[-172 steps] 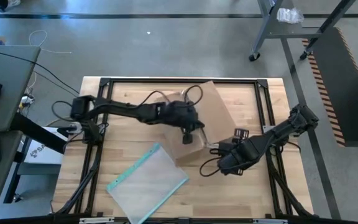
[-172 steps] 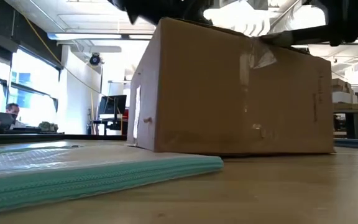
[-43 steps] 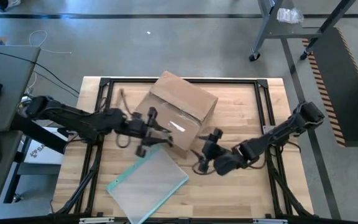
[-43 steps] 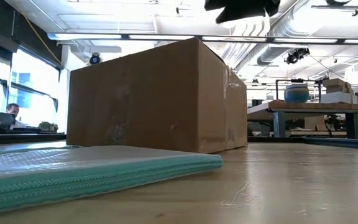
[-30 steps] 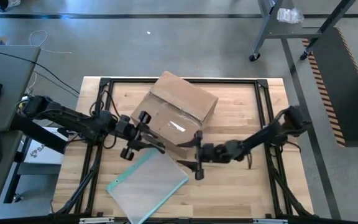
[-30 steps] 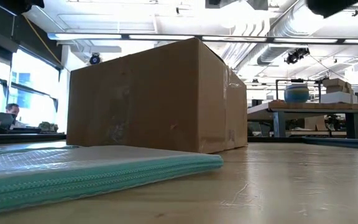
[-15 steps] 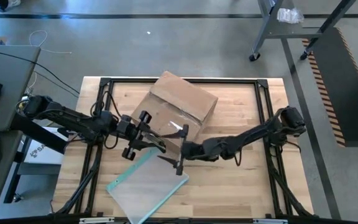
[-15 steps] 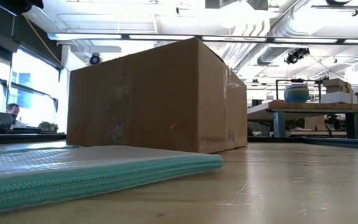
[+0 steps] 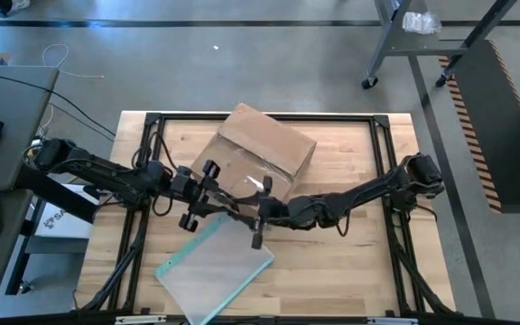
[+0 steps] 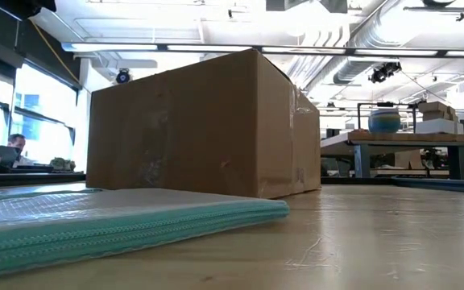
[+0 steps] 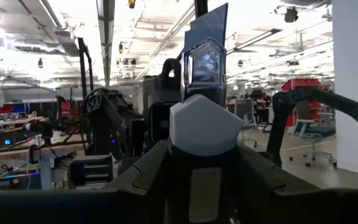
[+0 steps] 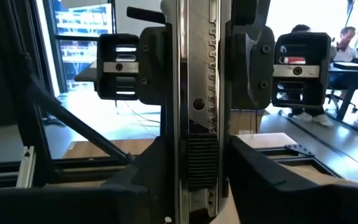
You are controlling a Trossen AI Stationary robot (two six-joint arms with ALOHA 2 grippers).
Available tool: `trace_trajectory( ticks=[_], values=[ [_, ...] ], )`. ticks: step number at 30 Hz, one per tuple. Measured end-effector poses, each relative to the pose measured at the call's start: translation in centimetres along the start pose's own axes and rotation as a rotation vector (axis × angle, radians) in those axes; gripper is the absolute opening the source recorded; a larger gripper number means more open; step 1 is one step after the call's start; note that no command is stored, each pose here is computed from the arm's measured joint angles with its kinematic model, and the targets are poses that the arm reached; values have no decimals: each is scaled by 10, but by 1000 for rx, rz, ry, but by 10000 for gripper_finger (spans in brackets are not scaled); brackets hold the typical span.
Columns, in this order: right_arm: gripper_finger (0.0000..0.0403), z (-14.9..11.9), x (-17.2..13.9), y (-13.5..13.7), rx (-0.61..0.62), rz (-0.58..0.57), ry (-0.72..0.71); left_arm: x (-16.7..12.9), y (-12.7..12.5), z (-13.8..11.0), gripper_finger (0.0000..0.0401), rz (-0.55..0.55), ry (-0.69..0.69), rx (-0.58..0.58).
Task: Unpack boxes
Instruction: Open the cardboard box using the black cutter
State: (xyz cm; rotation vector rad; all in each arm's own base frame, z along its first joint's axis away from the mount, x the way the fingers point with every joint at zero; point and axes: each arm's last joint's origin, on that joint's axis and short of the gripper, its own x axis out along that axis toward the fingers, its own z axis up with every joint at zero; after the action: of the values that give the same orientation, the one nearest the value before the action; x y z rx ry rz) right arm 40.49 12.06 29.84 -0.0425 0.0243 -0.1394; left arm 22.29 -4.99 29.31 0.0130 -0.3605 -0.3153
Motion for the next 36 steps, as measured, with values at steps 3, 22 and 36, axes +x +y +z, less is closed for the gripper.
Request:
trace_trajectory(
  ticks=[3,22,36],
  values=[
    [112,-1,0,0,7,-4,6,0,0,-1,112,17,7,-1],
    [112,19,-150,-71,447,-418,946,-7,7,-33,255,298,365,-93],
    [112,-6,-149,-90,282,-477,1287,9,15,-27,179,333,686,-5]
  ],
)
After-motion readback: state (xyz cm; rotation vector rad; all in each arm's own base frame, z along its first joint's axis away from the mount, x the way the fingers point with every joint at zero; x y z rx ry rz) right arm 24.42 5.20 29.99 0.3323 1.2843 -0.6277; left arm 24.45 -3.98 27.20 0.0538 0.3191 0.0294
